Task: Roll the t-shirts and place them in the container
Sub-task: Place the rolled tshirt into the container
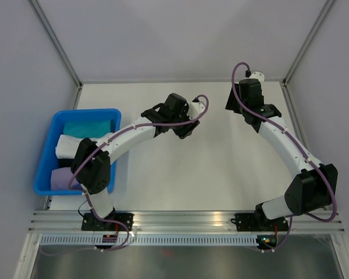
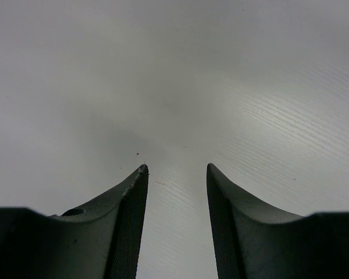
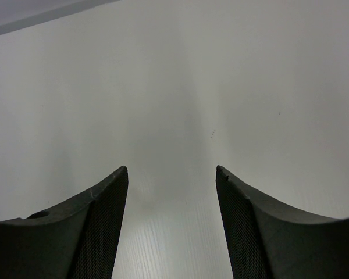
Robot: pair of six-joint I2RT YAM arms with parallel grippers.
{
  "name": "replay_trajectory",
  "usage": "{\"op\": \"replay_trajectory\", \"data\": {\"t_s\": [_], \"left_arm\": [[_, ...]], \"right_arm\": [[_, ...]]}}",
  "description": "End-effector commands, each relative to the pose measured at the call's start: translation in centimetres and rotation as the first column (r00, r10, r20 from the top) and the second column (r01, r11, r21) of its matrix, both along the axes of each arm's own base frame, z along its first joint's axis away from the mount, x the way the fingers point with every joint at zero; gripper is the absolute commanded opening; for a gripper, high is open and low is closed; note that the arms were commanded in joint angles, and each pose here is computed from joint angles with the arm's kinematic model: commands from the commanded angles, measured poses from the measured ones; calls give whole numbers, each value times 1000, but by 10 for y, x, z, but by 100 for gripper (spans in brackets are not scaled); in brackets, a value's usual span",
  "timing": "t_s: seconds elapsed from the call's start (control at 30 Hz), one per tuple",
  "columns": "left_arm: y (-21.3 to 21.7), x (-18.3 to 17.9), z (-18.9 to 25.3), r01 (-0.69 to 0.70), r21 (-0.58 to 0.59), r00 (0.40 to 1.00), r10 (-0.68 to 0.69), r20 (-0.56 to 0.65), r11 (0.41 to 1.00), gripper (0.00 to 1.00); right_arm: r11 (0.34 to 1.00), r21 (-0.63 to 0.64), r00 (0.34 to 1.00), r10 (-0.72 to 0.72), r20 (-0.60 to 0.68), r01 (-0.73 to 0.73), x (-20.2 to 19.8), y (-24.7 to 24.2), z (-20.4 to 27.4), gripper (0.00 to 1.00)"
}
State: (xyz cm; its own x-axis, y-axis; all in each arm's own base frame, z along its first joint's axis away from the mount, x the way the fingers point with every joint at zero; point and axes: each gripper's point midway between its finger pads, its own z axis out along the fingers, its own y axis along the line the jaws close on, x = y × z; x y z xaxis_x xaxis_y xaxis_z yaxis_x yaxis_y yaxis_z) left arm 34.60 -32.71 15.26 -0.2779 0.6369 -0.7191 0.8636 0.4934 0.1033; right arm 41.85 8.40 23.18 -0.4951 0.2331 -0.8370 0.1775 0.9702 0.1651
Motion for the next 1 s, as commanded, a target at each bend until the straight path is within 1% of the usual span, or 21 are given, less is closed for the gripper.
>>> {"op": "replay_trajectory", "data": {"t_s": [0.0,0.3,0.33,0.47,0.53,0.97], "left_arm": [[-9,3,2,-17,-49,1000,17,-7,999,51],[-14,10,6,-16,-65,999,17,28,998,51],[-14,10,7,-16,-68,1000,18,24,998,51],[-14,9,6,-15,-69,1000,17,20,997,52],[-12,9,4,-21,-64,1000,22,22,998,52],[-11,7,-5,-21,-52,1000,21,5,998,52]], "right_arm": [[1000,7,999,-13,30,12,-1,-2,14,68],[1000,4,998,7,69,-7,7,1,31,71],[1000,2,998,8,67,-8,7,2,30,75],[1000,-5,998,13,63,-13,6,1,28,77],[1000,-10,998,17,60,-17,5,1,27,81],[998,-31,996,51,74,-49,-2,0,23,83]]}}
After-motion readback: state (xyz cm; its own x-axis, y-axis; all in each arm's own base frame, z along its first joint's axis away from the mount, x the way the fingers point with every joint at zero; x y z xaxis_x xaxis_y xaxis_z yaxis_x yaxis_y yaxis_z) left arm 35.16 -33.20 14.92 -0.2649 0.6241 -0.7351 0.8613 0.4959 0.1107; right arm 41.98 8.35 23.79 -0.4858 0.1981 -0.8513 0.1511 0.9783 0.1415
